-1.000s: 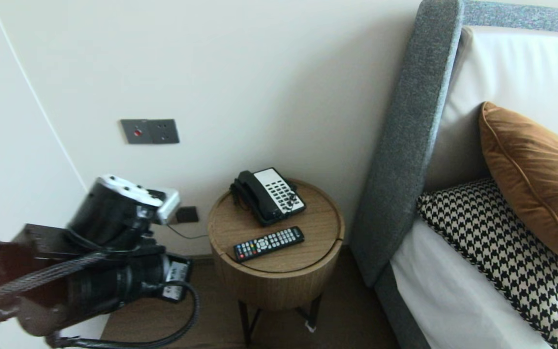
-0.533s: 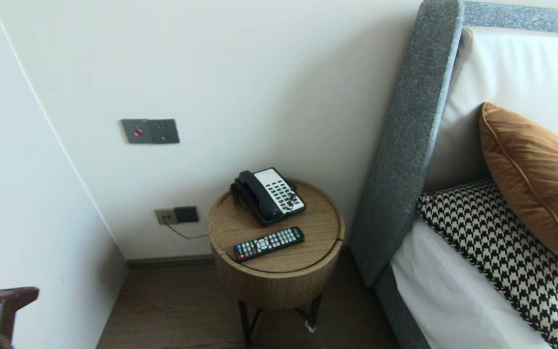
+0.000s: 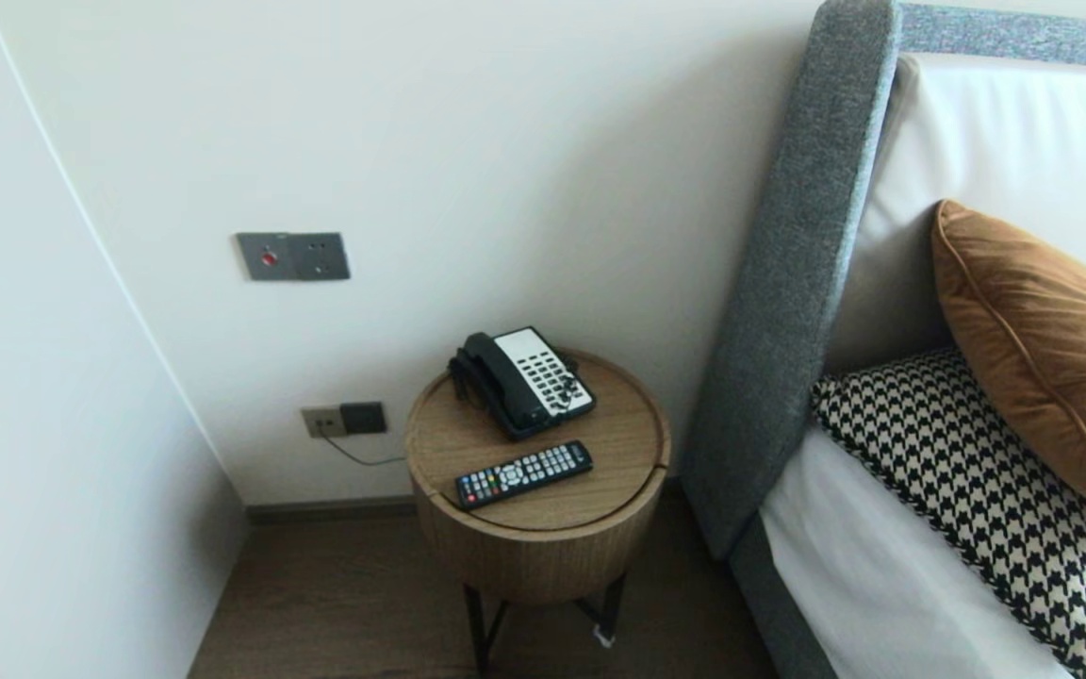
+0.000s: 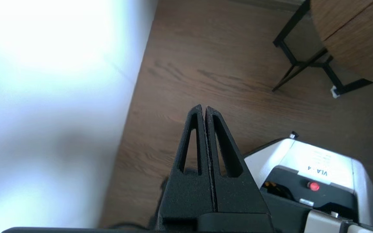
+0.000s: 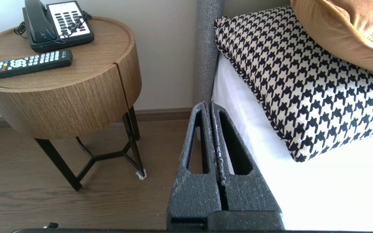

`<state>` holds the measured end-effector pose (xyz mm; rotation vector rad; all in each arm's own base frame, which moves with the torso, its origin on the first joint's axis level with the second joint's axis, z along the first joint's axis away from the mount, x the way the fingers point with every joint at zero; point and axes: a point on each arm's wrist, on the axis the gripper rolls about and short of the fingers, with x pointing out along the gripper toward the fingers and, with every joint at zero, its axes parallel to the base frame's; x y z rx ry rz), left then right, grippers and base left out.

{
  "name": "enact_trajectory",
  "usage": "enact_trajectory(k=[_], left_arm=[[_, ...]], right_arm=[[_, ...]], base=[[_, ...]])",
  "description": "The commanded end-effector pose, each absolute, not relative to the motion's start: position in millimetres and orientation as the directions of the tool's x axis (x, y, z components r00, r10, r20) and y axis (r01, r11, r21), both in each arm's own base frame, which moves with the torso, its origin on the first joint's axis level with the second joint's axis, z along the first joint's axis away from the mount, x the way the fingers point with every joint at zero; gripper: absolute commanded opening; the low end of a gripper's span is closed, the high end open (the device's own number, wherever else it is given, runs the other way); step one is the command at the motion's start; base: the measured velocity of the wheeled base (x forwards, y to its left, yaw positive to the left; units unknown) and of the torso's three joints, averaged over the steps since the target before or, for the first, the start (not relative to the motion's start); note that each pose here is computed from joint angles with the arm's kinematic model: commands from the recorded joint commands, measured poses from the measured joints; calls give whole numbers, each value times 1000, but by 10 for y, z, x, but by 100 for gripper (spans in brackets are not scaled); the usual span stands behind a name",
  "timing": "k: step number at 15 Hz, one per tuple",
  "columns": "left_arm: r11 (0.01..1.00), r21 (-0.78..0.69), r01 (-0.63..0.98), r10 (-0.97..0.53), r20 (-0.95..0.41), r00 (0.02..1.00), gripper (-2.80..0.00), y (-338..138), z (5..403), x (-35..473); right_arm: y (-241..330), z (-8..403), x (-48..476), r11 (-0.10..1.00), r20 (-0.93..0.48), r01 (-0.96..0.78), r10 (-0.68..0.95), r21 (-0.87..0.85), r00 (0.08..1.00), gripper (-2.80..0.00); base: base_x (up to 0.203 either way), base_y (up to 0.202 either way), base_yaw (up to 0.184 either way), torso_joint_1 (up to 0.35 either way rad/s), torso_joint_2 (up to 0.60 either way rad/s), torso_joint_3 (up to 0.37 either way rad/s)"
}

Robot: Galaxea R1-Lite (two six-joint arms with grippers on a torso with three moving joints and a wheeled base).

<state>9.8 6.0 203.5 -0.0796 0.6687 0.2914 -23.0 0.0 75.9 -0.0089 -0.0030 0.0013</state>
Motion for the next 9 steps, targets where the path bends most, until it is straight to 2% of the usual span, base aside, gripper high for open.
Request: enact_trajectory(k=[1, 3, 6, 9], left_arm=[[929, -8, -371, 290, -607, 740, -280, 67, 1919, -40], [919, -35, -394, 294, -604, 741, -280, 59, 1808, -103], [945, -66, -319, 228, -566, 792, -280, 41, 1513, -213], [972, 17, -234, 211, -499, 841, -280, 37, 1134, -203]], right_arm=[[0, 758, -234, 1000, 8, -1, 2, -9, 1000, -280], [0, 758, -234, 1000, 8, -1, 2, -9, 1000, -280], [0, 758, -234, 1000, 8, -1, 2, -9, 1000, -280], [0, 758, -234, 1000, 8, -1, 2, -9, 1000, -280]], base=[[0, 0, 0, 0, 0, 0], [0, 0, 0, 0, 0, 0], [0, 0, 0, 0, 0, 0], [0, 0, 0, 0, 0, 0]])
